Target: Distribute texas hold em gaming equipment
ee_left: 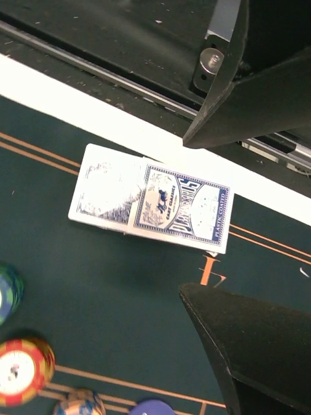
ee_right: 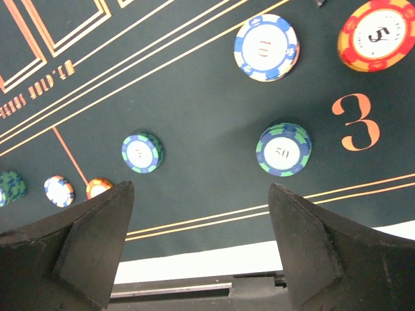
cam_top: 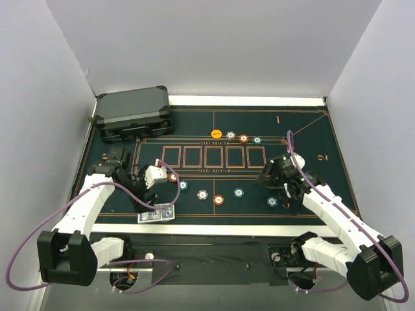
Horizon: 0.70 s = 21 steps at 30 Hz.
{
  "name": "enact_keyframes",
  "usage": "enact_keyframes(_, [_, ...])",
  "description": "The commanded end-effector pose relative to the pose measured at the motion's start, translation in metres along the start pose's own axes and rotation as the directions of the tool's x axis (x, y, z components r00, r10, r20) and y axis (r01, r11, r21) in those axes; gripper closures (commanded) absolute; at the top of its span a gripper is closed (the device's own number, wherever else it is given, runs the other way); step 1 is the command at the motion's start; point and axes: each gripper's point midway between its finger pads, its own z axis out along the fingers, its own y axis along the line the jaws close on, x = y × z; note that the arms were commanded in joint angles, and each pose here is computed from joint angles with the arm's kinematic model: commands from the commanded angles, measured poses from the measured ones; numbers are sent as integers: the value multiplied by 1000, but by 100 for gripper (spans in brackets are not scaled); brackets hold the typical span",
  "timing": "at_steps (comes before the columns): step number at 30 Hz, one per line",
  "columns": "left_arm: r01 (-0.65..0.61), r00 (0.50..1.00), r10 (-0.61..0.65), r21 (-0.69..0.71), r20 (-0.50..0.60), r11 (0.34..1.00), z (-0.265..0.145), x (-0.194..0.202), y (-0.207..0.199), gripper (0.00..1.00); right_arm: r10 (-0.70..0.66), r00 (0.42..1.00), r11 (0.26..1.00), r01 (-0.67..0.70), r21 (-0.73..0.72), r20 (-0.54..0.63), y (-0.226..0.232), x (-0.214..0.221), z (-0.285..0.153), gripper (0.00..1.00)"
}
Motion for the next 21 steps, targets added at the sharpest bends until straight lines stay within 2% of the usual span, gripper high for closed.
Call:
enact_keyframes(1, [-146, 989, 145, 106, 11, 984, 14, 7, -15, 4, -33, 999, 997, 32, -65, -21, 12, -3, -19, 20])
enact_keyframes(4, [-187, 982, 190, 149, -6, 971, 24, 13, -21, 4, -45, 999, 996, 44, -73, -16, 14, -6, -24, 20])
enact_keyframes(10, [-246, 964, 258, 139, -71, 959, 38, 32, -15, 4, -48, 999, 995, 46, -94, -18, 23, -10, -26, 20])
enact_keyframes(21, [-314, 945, 320, 79, -68, 946, 57, 40, -4, 4, -64, 997, 990, 59, -128, -33, 38, -15, -27, 20])
